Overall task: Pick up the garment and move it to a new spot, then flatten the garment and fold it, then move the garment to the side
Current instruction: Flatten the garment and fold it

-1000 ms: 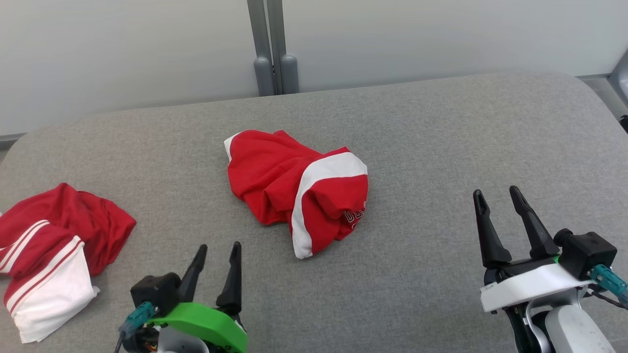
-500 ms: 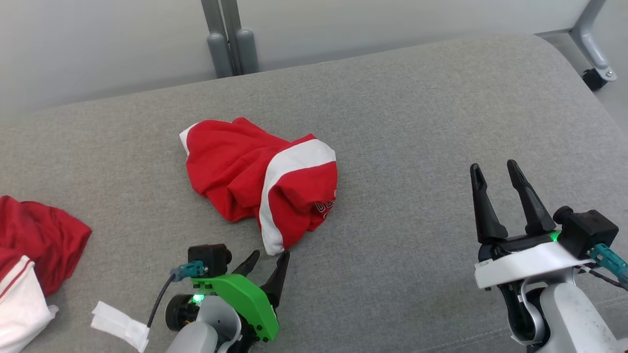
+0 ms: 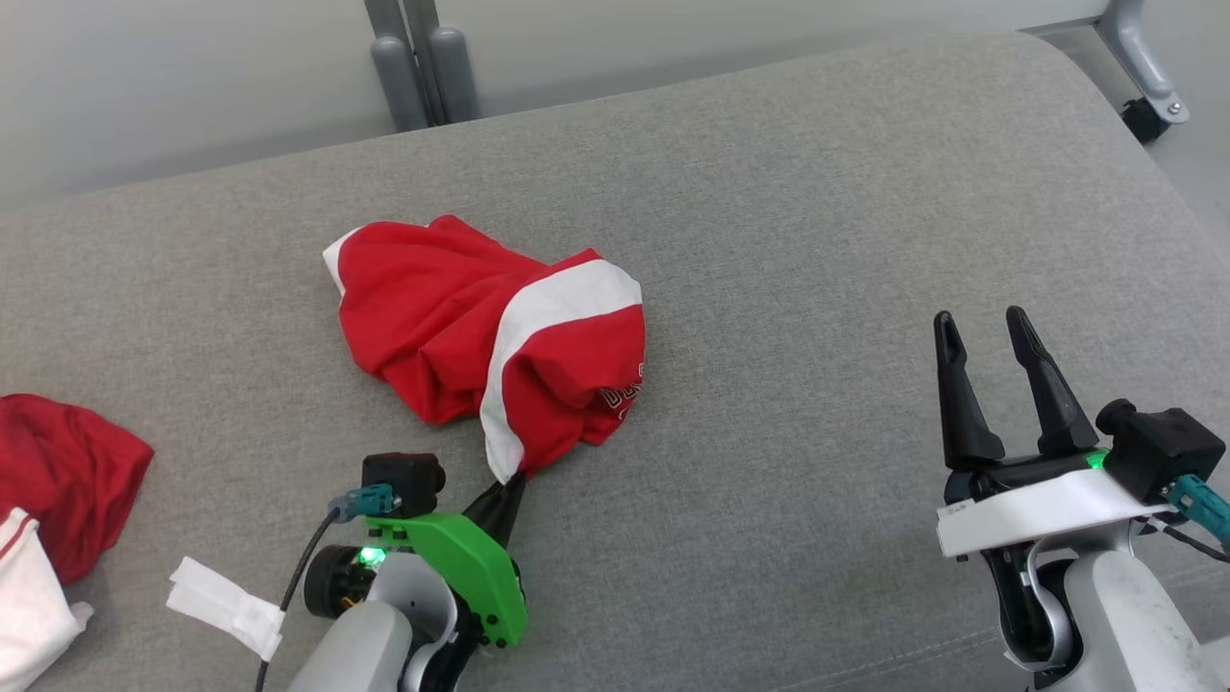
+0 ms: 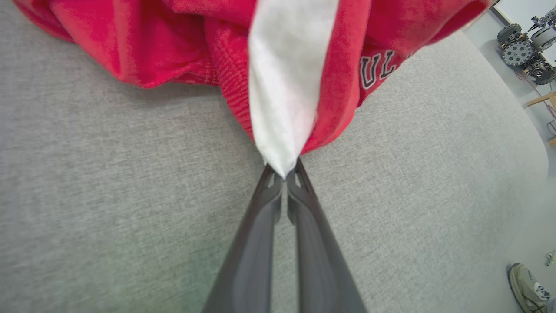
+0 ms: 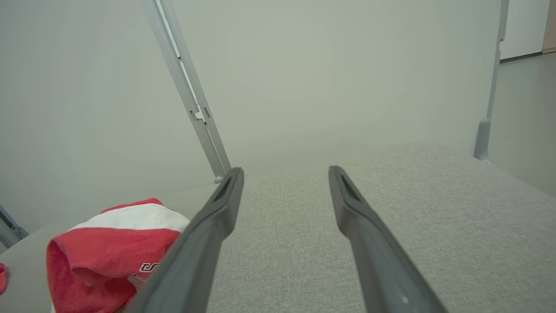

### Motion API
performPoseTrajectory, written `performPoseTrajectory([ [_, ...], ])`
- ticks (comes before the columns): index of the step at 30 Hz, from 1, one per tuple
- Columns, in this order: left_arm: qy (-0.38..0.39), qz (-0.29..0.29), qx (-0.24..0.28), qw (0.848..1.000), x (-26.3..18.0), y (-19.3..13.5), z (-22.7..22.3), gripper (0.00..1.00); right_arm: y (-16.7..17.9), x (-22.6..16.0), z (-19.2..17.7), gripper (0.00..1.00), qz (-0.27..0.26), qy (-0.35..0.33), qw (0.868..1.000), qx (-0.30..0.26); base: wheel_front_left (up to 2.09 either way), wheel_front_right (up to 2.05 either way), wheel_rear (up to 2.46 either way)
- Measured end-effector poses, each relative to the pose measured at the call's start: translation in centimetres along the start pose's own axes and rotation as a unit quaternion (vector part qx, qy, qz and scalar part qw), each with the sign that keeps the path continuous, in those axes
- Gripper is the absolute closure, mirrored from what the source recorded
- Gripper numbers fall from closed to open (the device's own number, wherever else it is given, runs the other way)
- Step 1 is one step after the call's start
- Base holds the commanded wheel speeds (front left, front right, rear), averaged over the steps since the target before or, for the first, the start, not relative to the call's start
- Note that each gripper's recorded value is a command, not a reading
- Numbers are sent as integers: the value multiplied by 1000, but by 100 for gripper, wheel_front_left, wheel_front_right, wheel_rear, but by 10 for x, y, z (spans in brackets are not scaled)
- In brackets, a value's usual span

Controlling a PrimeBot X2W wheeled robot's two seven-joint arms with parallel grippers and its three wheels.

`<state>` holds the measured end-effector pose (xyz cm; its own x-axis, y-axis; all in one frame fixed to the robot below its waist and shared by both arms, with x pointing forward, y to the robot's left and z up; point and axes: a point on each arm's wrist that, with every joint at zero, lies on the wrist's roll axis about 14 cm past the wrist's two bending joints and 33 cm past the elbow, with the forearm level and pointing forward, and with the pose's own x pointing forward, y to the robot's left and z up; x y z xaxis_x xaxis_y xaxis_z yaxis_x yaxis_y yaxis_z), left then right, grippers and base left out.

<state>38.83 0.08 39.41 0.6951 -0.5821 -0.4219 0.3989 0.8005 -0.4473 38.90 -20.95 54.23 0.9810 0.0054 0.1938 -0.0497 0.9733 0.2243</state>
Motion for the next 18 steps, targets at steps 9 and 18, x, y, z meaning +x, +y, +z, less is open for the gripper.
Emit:
performPoseTrajectory([
  [9,-47,119,102,986,-50,64,27,100,25,5,-4,0,37,4,999,8,0,0,0],
  [18,-37,230,190,954,-98,109,18,18,44,12,-2,0,70,0,998,9,0,0,0],
])
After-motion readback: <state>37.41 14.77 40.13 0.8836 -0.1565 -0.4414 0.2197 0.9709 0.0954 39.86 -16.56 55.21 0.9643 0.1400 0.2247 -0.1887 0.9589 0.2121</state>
